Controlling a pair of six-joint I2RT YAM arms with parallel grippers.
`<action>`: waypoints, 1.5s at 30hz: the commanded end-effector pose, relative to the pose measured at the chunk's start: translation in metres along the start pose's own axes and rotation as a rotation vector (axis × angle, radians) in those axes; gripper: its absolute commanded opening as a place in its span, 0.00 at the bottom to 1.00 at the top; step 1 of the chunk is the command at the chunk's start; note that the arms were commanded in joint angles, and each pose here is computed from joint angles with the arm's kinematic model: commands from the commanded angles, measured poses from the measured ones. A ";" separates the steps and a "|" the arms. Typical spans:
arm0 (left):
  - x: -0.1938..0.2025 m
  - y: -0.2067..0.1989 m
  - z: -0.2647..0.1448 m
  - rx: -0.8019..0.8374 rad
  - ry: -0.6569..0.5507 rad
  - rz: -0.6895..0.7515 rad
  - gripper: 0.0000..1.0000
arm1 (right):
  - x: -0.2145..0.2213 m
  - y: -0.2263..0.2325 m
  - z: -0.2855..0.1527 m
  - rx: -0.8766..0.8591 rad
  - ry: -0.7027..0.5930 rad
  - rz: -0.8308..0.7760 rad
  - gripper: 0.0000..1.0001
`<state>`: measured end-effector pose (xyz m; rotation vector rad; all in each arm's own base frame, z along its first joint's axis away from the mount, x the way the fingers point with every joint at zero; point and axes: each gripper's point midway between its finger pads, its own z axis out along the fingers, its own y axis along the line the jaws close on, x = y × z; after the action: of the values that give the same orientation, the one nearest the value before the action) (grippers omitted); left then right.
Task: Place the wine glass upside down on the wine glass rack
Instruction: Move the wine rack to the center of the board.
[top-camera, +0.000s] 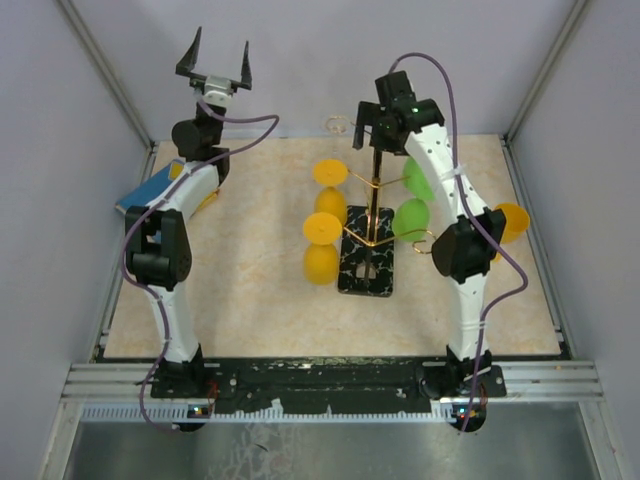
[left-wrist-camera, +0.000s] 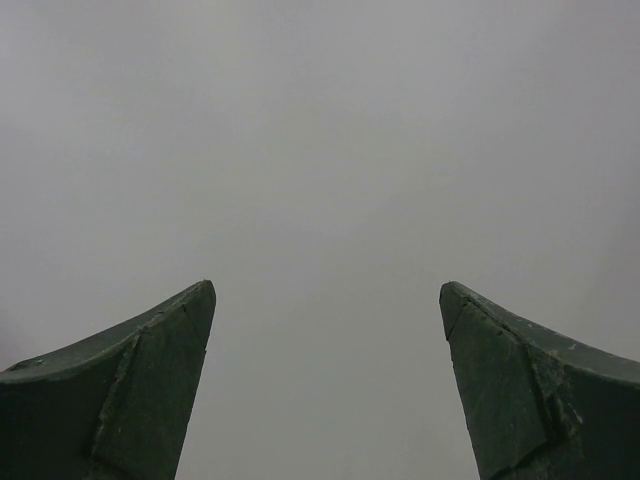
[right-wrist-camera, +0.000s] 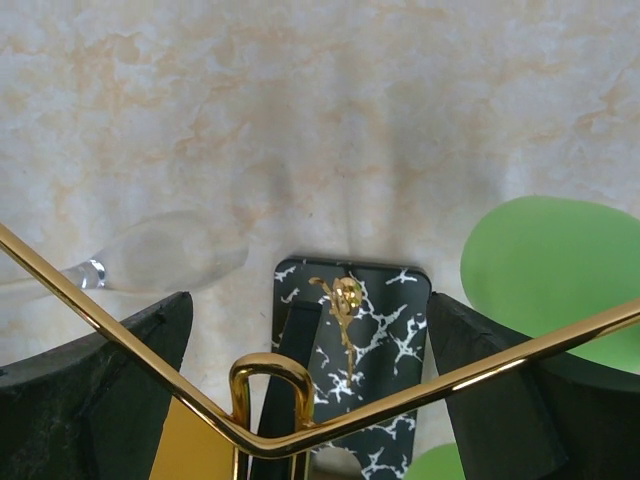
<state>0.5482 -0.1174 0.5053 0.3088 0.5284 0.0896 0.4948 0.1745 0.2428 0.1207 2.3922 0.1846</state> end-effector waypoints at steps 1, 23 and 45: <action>-0.002 0.008 0.005 -0.021 -0.022 0.003 0.99 | -0.055 0.006 0.000 -0.048 -0.180 0.024 0.99; 0.001 0.010 0.006 -0.024 -0.018 0.016 0.99 | -0.090 0.017 0.021 -0.095 -0.308 0.078 0.99; -0.004 0.010 0.007 -0.014 -0.027 0.020 0.99 | -0.124 0.027 0.039 -0.155 -0.447 0.083 0.99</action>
<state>0.5529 -0.1157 0.5059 0.3098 0.5273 0.0985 0.5766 0.1974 0.2593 0.1444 2.1348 0.3518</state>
